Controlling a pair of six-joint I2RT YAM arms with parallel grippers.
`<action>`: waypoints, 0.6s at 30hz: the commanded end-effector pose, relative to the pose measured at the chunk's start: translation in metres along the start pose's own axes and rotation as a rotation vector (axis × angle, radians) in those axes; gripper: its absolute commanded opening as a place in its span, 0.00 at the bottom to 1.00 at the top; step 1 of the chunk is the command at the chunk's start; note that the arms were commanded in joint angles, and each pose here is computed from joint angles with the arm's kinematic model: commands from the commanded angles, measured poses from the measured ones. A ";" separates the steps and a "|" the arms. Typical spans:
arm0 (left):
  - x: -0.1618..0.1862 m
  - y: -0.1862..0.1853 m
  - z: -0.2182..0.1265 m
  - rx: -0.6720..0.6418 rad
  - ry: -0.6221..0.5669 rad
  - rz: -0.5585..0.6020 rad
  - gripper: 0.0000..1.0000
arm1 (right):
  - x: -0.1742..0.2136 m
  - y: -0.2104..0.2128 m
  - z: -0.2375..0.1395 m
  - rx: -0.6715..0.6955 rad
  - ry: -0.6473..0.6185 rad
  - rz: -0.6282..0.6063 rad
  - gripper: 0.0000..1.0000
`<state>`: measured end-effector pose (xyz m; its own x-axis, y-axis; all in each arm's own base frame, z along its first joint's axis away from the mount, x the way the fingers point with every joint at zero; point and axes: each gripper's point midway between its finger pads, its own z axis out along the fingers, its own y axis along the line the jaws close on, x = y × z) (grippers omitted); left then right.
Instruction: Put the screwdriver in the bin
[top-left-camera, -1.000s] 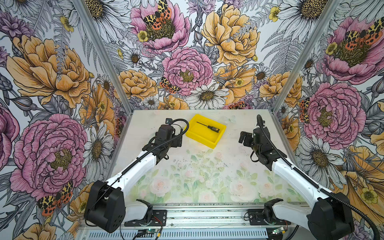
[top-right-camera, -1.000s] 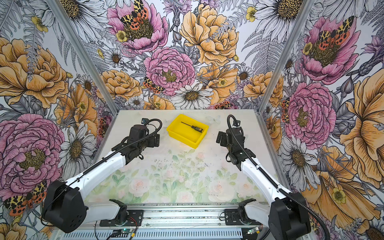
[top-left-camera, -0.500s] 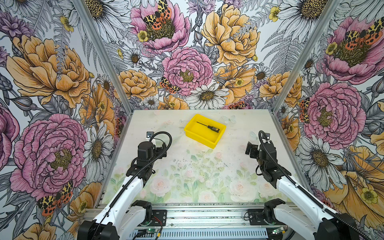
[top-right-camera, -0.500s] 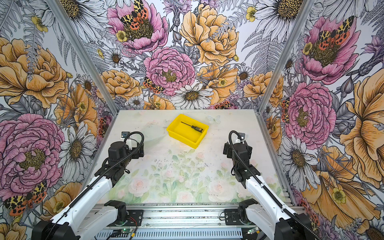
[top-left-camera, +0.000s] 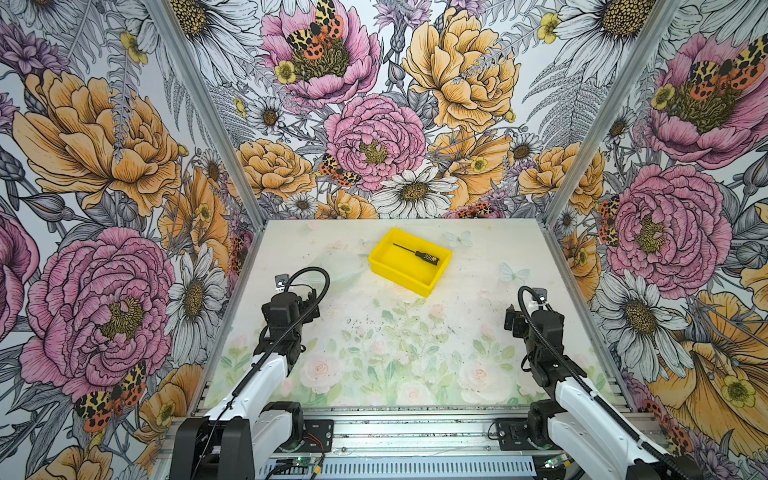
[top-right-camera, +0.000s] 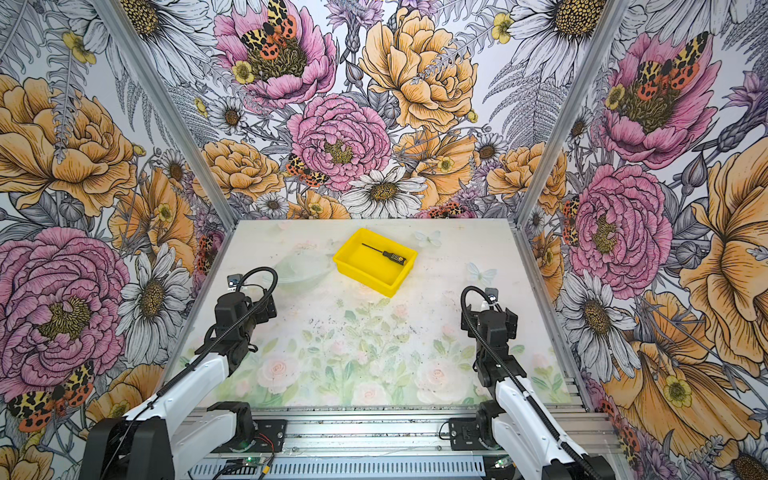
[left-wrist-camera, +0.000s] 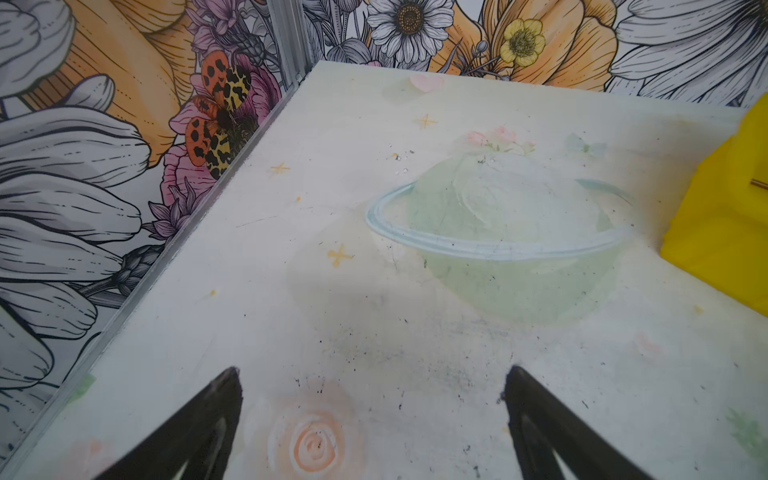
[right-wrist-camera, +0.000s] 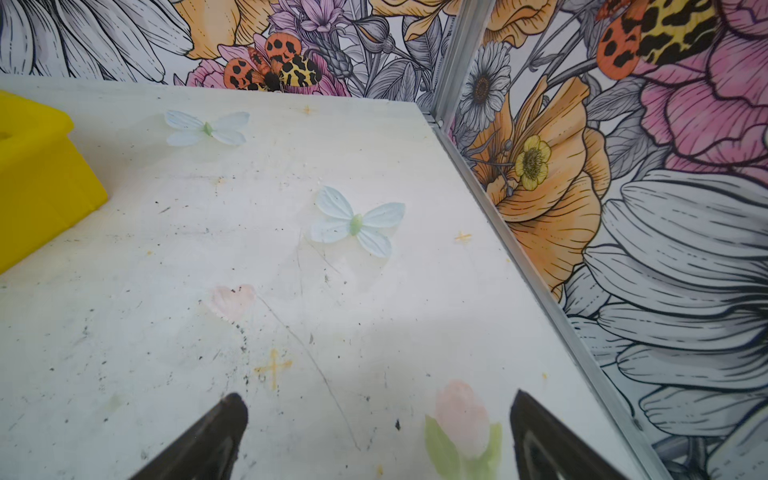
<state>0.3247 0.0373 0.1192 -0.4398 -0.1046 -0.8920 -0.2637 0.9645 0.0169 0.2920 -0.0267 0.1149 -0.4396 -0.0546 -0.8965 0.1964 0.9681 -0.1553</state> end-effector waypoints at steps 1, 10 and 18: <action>-0.026 -0.006 -0.001 0.051 -0.144 -0.018 0.99 | -0.023 0.010 0.005 -0.059 -0.075 -0.016 1.00; -0.044 -0.004 0.012 0.075 -0.244 -0.039 0.99 | -0.026 0.022 0.030 -0.090 -0.024 -0.041 0.99; -0.058 -0.015 0.038 0.103 -0.280 -0.076 0.99 | -0.040 0.033 0.057 -0.099 -0.037 -0.005 0.99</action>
<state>0.3676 0.0397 0.1224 -0.2829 -0.1127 -0.9525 -0.2199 0.9742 -0.0499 0.3484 -0.0082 0.1029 -0.4926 -0.0889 -0.8657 0.0961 0.9831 -0.1556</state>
